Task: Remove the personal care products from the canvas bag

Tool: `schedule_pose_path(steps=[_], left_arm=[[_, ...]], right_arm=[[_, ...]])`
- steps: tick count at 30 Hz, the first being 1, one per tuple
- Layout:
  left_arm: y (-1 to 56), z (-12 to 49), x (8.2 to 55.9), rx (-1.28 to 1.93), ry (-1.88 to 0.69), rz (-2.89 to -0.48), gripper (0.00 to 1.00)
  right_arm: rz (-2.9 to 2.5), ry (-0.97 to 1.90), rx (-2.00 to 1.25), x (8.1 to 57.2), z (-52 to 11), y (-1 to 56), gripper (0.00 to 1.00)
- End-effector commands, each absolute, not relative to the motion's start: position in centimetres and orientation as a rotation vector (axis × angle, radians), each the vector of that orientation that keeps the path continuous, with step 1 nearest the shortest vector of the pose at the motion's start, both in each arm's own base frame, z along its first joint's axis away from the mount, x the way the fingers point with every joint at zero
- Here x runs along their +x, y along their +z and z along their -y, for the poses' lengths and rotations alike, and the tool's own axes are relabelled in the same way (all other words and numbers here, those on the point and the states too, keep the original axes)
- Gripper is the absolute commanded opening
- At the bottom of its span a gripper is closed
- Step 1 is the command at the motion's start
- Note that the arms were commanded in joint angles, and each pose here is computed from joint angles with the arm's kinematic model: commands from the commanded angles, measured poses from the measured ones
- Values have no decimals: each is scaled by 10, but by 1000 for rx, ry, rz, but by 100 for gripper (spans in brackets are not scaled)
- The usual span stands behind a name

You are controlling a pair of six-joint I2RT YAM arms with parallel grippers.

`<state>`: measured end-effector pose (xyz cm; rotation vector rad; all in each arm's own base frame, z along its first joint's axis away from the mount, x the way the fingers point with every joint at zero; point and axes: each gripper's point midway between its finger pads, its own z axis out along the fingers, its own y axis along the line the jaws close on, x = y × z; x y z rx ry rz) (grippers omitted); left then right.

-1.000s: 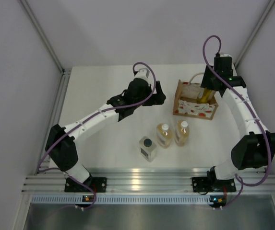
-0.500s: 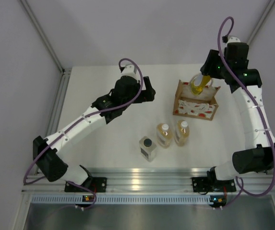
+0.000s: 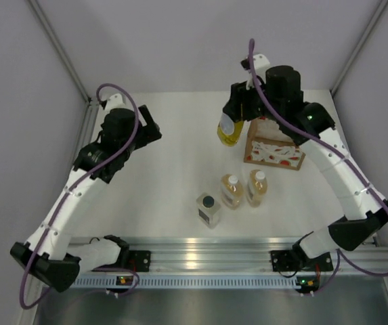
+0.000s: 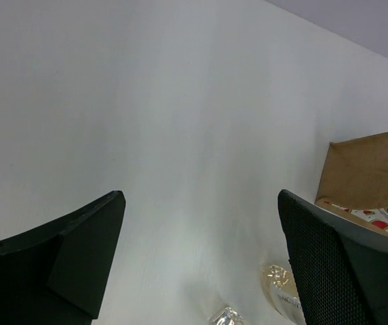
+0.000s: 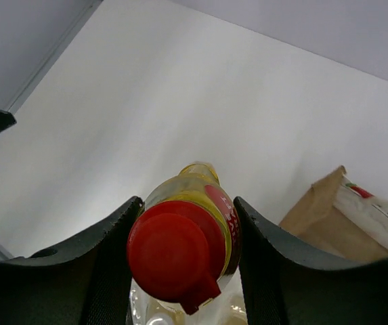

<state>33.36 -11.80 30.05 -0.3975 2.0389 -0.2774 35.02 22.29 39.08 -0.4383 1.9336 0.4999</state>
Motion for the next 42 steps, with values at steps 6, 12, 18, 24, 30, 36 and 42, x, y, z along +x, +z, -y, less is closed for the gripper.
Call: schedule_pose_path(steps=[6, 12, 18, 24, 30, 36, 42], left_arm=[[312, 85, 276, -275, -227, -2000, 99], [298, 69, 255, -222, -171, -2000, 98], [268, 44, 248, -319, -45, -2003, 99], [264, 46, 247, -320, -59, -2011, 99], [263, 48, 246, -313, -69, -2016, 99], [263, 49, 246, -308, -75, -2017, 99], [263, 49, 246, -306, -76, -2016, 99]], right_arm=[[-1520, 614, -940, 307, -324, 409, 0], [-1565, 591, -985, 312, -355, 373, 0], [-1576, 626, -1013, 306, -390, 316, 0], [-1596, 659, -1033, 313, -409, 269, 0], [-1649, 630, -1086, 320, -415, 223, 0], [-1642, 656, -1079, 320, -417, 211, 11], [-1648, 671, -1061, 321, -410, 216, 50]])
